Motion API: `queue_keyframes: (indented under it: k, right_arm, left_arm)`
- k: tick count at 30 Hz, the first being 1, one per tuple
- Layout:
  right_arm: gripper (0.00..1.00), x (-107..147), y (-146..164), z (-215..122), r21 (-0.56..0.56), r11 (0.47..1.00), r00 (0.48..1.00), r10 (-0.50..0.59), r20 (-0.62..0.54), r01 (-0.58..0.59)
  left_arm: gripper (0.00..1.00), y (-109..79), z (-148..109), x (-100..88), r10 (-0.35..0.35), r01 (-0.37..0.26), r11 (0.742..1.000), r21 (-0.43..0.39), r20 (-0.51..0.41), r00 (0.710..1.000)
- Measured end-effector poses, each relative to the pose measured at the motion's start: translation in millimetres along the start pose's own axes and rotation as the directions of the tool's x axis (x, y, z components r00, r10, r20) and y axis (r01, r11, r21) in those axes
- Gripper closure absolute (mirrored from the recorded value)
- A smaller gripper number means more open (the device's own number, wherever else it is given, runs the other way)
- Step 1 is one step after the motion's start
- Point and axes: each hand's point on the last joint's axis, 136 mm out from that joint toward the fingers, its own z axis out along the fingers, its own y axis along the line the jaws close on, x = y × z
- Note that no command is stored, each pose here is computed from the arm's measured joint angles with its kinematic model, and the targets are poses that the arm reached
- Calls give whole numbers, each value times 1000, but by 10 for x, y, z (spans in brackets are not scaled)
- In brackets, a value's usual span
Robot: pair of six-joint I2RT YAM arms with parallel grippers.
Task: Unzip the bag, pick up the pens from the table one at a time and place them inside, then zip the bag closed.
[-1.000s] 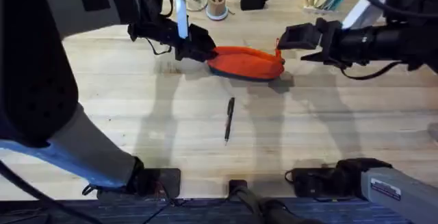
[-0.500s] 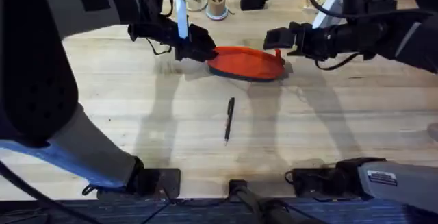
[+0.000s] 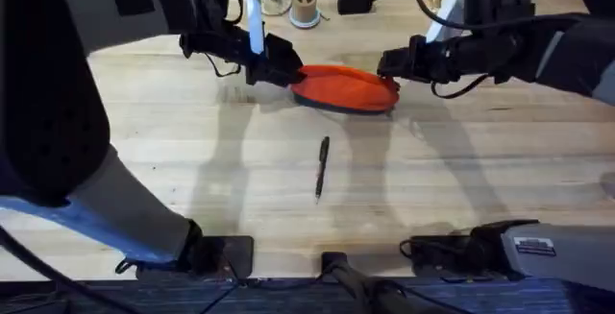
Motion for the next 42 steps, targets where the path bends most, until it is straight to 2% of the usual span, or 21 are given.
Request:
queue_keyframes:
  k: [6,10,16,20,26,35,42]
  right_arm:
    - [968,-75,79,-125,-12,1000,999,-18,41,18]
    - [968,-101,246,-216,-34,998,996,-57,69,59]
    - [968,-38,680,-155,-99,982,985,-150,84,158]
    - [969,-146,1040,-131,-143,966,967,-188,172,214]
    - [970,-221,1223,12,-163,962,958,-182,221,220]
    - [970,-210,1565,290,-254,945,958,-143,250,208]
    - [970,-7,1817,517,-313,931,969,-126,213,189]
  left_arm:
    - [958,2,1,0,1,-1,1000,-1,0,1000]
    - [958,6,1,0,3,-3,1000,-2,0,1000]
    - [958,7,1,1,3,-3,1000,-2,-1,1000]
    - [958,21,-12,16,1,-1,1000,-8,-4,1000]
    - [958,40,-26,30,0,0,1000,-16,-8,1000]
    - [958,34,-24,24,-1,0,1000,-13,-5,1000]
    - [958,28,-24,24,-3,3,1000,-11,-5,1000]
